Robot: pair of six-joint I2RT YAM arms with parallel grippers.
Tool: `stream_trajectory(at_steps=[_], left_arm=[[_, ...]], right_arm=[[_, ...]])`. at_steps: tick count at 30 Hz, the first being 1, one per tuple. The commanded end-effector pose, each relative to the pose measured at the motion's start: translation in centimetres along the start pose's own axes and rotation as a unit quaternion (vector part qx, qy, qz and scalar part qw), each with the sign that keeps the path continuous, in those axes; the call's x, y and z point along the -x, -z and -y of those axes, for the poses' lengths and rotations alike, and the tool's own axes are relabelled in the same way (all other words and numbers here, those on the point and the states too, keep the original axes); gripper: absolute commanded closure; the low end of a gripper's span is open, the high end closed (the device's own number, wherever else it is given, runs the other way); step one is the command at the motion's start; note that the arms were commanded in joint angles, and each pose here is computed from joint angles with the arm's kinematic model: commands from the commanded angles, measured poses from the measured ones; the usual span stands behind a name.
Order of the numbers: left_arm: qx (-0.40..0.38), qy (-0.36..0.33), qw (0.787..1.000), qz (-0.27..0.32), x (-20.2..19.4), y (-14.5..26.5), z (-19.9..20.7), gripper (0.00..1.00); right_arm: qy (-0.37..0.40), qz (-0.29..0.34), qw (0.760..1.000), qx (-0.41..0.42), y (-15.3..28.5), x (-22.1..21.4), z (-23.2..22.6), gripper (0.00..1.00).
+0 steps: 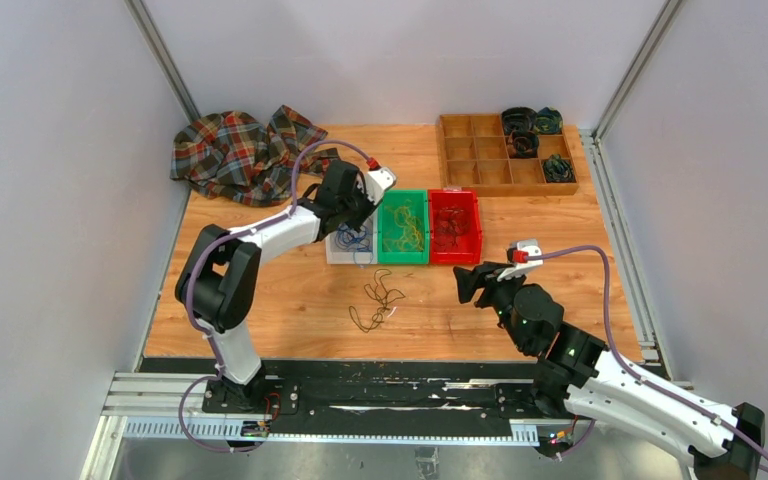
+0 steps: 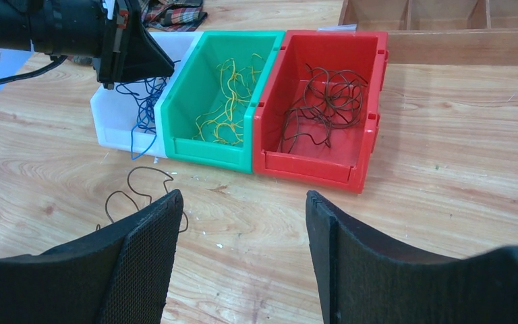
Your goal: Untangle the cables
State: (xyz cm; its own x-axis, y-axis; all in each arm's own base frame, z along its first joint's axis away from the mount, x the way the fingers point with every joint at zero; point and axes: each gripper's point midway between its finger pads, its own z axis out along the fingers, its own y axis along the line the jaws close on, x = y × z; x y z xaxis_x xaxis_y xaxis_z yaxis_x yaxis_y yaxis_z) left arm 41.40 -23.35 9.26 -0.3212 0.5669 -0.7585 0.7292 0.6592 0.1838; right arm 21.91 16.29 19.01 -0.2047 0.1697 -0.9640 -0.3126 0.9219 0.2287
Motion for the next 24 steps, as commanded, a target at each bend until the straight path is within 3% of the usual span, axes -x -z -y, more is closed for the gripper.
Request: stream_trajectory(at_steps=[1,4,9,14,18,24], left_arm=[[0.058,0.009,0.998,0.031,1.4,-0.8,-2.1,0.99],[0.065,0.022,0.997,0.030,1.3,-0.8,-2.3,0.97],[0.042,0.039,0.998,0.037,3.5,0.7,-1.8,0.59],[0.017,0.048,0.998,0.042,5.1,2.1,-1.2,0.41],[0.007,0.038,0.999,0.033,5.6,3.2,-1.0,0.32],[-0.063,-0.033,0.997,0.032,5.7,7.2,1.2,0.29]], right_arm=[[0.005,-0.004,1.000,-0.007,-0.1,-0.3,0.6,0.33],[0.005,-0.005,1.000,-0.004,-0.1,-0.3,0.5,0.33],[0.008,-0.005,1.000,0.000,0.0,-0.1,0.4,0.33],[0.014,-0.008,1.000,0.008,0.0,0.1,0.1,0.33],[0.014,-0.009,1.000,0.007,0.1,0.5,0.1,0.33],[0.021,-0.010,1.000,0.010,0.0,0.9,-0.2,0.32]])
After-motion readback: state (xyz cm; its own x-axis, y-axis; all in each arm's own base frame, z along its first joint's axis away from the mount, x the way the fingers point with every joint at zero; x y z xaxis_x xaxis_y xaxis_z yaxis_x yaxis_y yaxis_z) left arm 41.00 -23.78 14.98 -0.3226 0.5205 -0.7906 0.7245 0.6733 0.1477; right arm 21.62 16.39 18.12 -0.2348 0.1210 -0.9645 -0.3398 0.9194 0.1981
